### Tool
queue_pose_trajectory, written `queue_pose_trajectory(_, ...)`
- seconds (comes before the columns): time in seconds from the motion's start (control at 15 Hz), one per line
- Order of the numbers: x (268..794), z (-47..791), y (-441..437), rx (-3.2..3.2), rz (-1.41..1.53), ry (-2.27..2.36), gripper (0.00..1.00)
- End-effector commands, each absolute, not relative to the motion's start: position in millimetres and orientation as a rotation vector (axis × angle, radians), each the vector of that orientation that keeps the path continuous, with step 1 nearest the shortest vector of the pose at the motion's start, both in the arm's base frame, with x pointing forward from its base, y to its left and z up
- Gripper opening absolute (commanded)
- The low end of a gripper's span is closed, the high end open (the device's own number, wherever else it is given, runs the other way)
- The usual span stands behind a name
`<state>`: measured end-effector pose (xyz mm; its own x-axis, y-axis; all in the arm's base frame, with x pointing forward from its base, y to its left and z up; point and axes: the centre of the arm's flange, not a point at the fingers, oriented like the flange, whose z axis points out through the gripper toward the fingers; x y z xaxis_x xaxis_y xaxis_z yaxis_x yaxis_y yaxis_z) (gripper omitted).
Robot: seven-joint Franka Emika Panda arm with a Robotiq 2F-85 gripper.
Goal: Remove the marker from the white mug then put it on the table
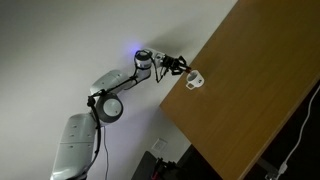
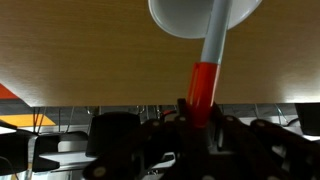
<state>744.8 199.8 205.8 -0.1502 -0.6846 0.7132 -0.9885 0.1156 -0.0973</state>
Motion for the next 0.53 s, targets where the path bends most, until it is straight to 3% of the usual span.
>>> queue_pose_trajectory(0.0,720,248,189,1.553,0.786,-1.88,0.06)
queue_pose_trajectory(0.47,695,298,155,1.476,0.734,-1.909,0.06)
